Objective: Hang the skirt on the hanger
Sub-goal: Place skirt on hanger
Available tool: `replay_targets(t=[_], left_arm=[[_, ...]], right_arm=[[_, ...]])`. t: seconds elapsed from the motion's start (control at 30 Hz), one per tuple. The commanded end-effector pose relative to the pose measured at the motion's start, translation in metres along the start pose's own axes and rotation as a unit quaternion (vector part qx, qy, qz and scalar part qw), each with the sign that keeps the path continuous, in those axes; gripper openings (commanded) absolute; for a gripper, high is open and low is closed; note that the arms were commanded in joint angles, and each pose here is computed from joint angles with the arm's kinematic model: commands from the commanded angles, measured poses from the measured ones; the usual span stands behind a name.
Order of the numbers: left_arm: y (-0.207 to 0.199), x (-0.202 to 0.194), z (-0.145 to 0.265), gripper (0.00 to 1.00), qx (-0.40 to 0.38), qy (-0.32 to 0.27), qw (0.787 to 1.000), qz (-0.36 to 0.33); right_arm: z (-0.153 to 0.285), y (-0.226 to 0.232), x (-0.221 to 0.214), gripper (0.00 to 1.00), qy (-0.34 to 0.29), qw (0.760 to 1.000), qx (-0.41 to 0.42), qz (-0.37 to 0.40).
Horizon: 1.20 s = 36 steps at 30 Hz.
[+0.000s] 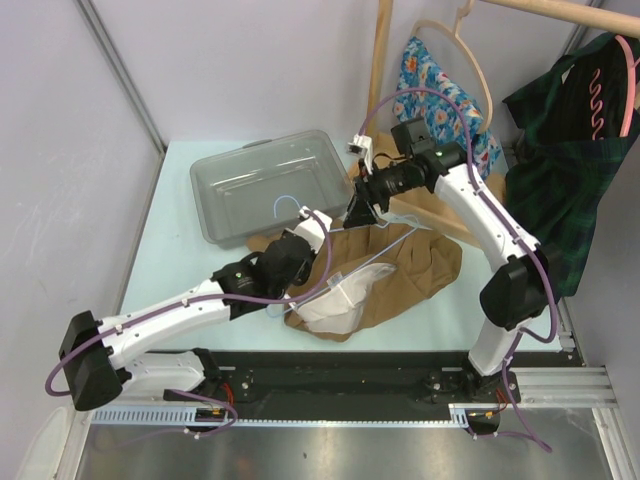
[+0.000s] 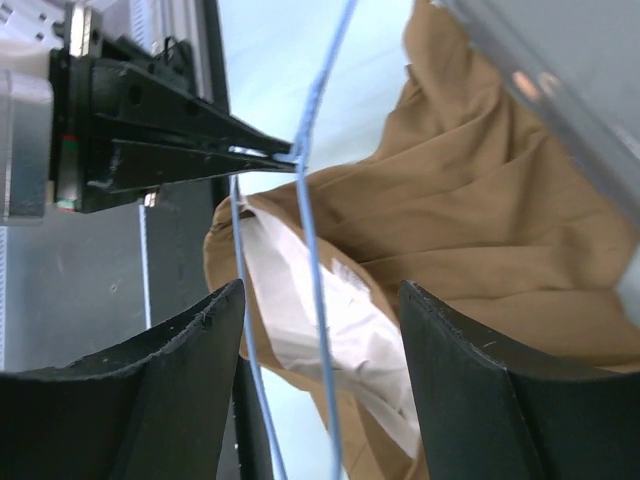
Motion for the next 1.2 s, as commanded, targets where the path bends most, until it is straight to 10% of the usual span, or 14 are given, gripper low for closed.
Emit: replay_targets(t=[0.0,0.33,0.53,0.8,1.17], left_arm=[[-0.001,0.019,0.002,0.0,-0.008,-0.032,0.999,0.002],[-0.005,0.03,0.009,0.0,-0.031,-0.058,0.998,0.016],[-0.005,0.031,0.015,0.0,-0.04,-0.068,0.996,0.03],[-0.001,0.026,0.03,0.59,-0.097,-0.08,0.977,0.172],[-0.034,0.034,0.069,0.58,-0.363,-0.162,0.881,0.256]], right_arm=[[-0.011,0.024,-0.007,0.67,0.026,0.999,0.039,0.005],[-0.036,0.027,-0.025,0.63,0.065,0.997,0.048,-0.003],[-0.039,0.025,-0.025,0.0,0.063,0.997,0.045,-0.005],[-0.039,0.027,-0.04,0.0,0.053,0.998,0.033,0.003],[-0.02,0.04,-0.03,0.0,0.013,0.998,0.052,0.015]])
Point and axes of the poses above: each gripper's point midway between its finger pads, its own z axis back along the fingers, its own y axis along the line the jaws close on, x = y × z, the point moved 1 cm from there along z, back along the fingers, and after that the axes turned 7 degrees about -z, right-handed, at the moved point
